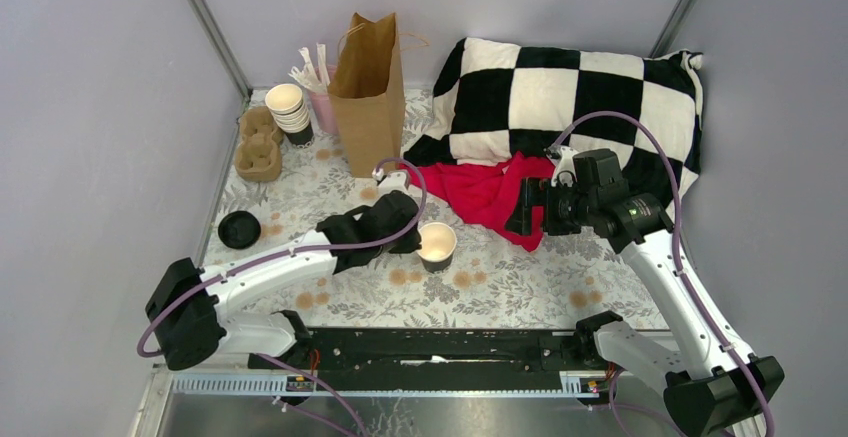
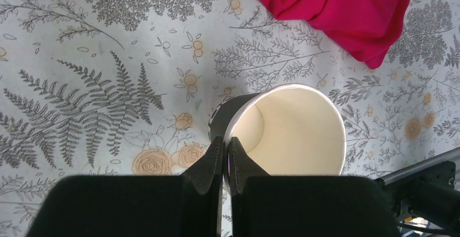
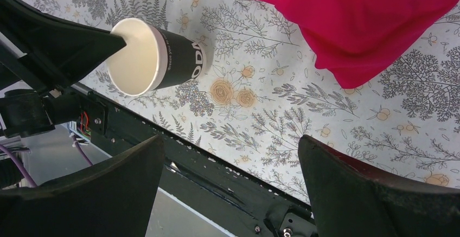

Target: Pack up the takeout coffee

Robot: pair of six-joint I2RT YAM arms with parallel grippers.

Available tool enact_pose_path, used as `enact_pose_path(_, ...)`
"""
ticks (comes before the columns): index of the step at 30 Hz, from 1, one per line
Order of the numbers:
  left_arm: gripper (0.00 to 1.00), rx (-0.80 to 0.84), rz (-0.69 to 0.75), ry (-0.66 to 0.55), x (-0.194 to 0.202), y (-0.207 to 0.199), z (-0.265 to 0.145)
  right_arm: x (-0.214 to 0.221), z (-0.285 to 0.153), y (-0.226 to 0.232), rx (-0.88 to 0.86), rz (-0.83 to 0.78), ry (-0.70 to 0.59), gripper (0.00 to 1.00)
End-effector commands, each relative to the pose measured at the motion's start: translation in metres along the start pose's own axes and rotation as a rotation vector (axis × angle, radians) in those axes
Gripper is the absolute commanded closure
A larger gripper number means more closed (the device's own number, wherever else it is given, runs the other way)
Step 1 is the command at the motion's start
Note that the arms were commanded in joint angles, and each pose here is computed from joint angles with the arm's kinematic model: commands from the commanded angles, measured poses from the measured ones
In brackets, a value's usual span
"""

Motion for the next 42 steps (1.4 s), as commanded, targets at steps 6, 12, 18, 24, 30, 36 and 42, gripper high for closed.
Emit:
enact_pose_path(6, 0.63, -0.009, 0.002, -0.066, -0.01, 0.0, -0.005, -0.002, -0.004, 0.005, -0.023, -0.01, -0.015, 0.01)
enact_pose_path(12, 0.39, -0.121, -0.043, -0.106, -0.051, 0.017, -0.047, -0.006, -0.008, 0.009, -0.032, -0.011, -0.028, 0.01)
enact_pose_path(18, 0.28, -0.343, -0.309, -0.17, -0.115, 0.1, -0.083, 0.003, -0.004, 0.01, -0.063, 0.035, 0.001, 0.02)
enact_pose_path(24, 0.37, -0.59, -0.521, -0.185, -0.164, 0.196, -0.086, 0.017, 0.004, 0.007, -0.072, 0.054, 0.058, 0.02)
enact_pose_path(30, 0.53, -0.714, -0.657, -0.135, -0.193, 0.267, -0.075, 0.019, 0.013, 0.009, -0.073, 0.0, 0.093, 0.01)
enact_pose_path(36, 0.6, -0.746, -0.688, -0.041, -0.204, 0.3, -0.054, 0.021, 0.022, 0.014, -0.076, -0.07, 0.108, 0.0)
enact_pose_path(42, 0.53, -0.755, -0.744, 0.017, -0.192, 0.325, -0.039, 0.029, 0.03, 0.016, -0.072, -0.127, 0.137, 0.0)
Point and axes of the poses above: each gripper's point midway between its finger pads, its own z axis out along the fingers, its own y axis along the line the jaws close on, x = y × z, the point moved 7 cm from there along -z, back along the fingers, and after that the axes turned 8 degrees about -z, right-handed, at the moved point
